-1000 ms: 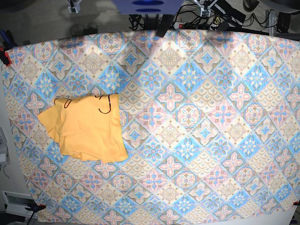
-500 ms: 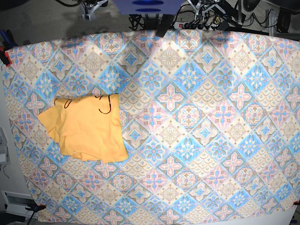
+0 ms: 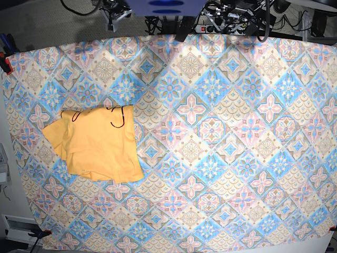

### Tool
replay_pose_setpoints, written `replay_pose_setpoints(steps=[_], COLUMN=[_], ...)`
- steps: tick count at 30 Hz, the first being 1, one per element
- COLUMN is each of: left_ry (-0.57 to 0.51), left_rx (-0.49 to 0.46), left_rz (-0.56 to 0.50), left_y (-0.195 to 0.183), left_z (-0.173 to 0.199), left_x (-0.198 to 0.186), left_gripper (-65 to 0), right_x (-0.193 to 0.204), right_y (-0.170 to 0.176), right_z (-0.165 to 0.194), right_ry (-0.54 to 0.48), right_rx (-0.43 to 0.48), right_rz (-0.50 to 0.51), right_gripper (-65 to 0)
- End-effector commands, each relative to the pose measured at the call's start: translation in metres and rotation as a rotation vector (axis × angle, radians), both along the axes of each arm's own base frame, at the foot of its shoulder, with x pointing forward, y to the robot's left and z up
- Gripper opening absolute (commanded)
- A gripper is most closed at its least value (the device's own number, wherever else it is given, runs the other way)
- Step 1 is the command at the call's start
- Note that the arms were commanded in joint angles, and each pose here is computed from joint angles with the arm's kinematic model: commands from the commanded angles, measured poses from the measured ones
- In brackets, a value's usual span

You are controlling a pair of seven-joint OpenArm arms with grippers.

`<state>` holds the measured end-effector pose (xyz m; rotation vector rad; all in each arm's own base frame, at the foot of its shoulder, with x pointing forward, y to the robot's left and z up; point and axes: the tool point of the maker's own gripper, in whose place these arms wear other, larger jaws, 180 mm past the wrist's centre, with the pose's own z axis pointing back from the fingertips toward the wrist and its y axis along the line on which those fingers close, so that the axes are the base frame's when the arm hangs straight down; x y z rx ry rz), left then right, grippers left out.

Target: Fold the T-shirt properly

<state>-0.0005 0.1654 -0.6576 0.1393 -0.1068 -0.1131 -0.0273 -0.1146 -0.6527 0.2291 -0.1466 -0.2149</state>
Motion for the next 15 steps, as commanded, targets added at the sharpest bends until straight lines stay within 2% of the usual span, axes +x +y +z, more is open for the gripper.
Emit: replay_pose_setpoints(steps=[1,4,7,10,15], left_ry=[0.015,0.015,0.015,0.012,0.007], left_rx=[0.012,0.012,0.013,0.018,0.018], left_rz=[-0.002,-0.005,-0.010,-0.066,-0.125], left_y=[0.004,0.004,0.005,0.005,0.001], left_z=[0.000,0.000,0.000,0.001,0.001], left_x=[-0.009,-0.009,-0.008,-0.006,-0.003], left_gripper=[-65.0,-65.0,-65.0,-65.0,-65.0], right_x=[-0.003,-0.002,0.004,0.017,0.020], right_y=[-0.002,0.001,0.009,0.024,0.023], right_z=[0.000,0.000,0.000,0.001,0.001], right_ry=[0.001,0.000,-0.009,-0.028,-0.032], right_rx=[0.000,0.003,0.012,0.033,0.033], right_rz=[-0.005,-0.009,-0.058,-0.125,-0.140], right_gripper=[-65.0,-65.0,-65.0,-65.0,-65.0])
